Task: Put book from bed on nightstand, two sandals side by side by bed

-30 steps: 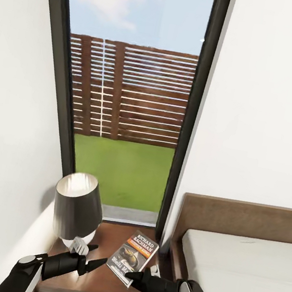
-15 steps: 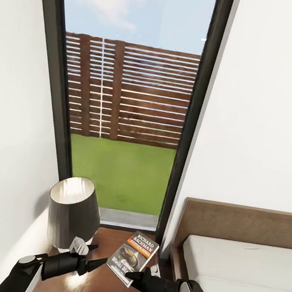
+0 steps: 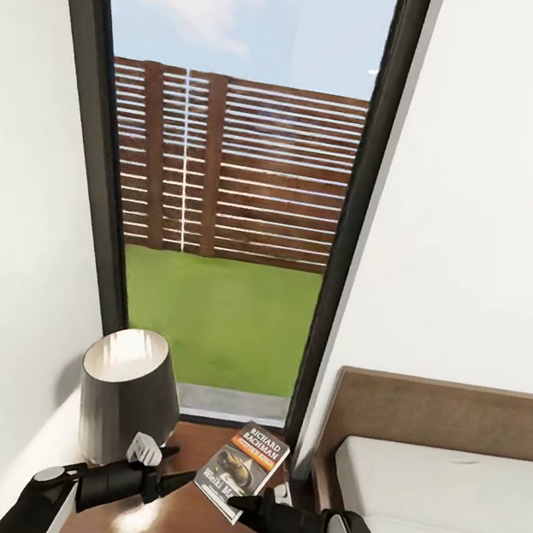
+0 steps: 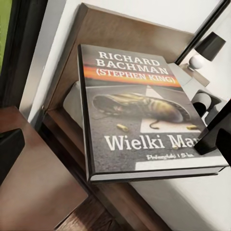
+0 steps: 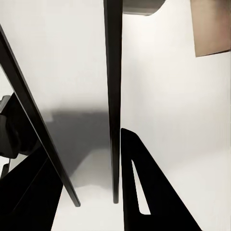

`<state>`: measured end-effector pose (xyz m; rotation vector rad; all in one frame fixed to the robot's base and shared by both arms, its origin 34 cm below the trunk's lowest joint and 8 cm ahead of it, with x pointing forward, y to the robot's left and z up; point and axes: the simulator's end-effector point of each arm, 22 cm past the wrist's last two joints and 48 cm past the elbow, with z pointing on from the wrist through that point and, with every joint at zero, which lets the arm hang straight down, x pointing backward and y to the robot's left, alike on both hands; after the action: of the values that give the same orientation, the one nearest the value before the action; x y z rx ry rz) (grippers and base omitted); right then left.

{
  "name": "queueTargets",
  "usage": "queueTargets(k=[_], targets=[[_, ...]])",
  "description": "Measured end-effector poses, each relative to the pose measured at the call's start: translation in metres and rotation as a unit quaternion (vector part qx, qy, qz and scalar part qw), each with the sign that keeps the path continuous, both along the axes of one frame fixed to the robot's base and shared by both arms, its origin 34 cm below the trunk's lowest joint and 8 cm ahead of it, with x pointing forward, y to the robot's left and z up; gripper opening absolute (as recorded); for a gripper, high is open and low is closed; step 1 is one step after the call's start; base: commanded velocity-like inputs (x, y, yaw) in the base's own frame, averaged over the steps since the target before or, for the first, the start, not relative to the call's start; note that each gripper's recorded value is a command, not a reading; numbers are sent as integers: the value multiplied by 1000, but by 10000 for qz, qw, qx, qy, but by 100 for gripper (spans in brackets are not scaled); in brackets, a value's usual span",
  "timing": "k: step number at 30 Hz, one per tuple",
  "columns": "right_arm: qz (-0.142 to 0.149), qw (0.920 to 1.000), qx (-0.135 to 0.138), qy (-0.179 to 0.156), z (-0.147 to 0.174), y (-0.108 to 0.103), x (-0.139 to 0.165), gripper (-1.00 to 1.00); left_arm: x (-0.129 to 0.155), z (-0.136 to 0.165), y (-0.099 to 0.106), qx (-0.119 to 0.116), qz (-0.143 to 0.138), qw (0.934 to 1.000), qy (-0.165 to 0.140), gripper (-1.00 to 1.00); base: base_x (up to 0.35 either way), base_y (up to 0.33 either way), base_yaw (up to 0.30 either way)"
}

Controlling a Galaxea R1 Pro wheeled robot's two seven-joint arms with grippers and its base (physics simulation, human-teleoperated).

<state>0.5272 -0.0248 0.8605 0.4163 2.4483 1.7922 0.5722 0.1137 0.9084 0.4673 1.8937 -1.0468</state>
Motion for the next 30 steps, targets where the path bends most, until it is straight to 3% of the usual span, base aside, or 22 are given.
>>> queueTargets(k=[30], targets=[[7, 10000, 1, 1, -28, 1, 5, -100, 6, -29, 0, 1, 5, 10000, 12, 100, 0, 0, 0]])
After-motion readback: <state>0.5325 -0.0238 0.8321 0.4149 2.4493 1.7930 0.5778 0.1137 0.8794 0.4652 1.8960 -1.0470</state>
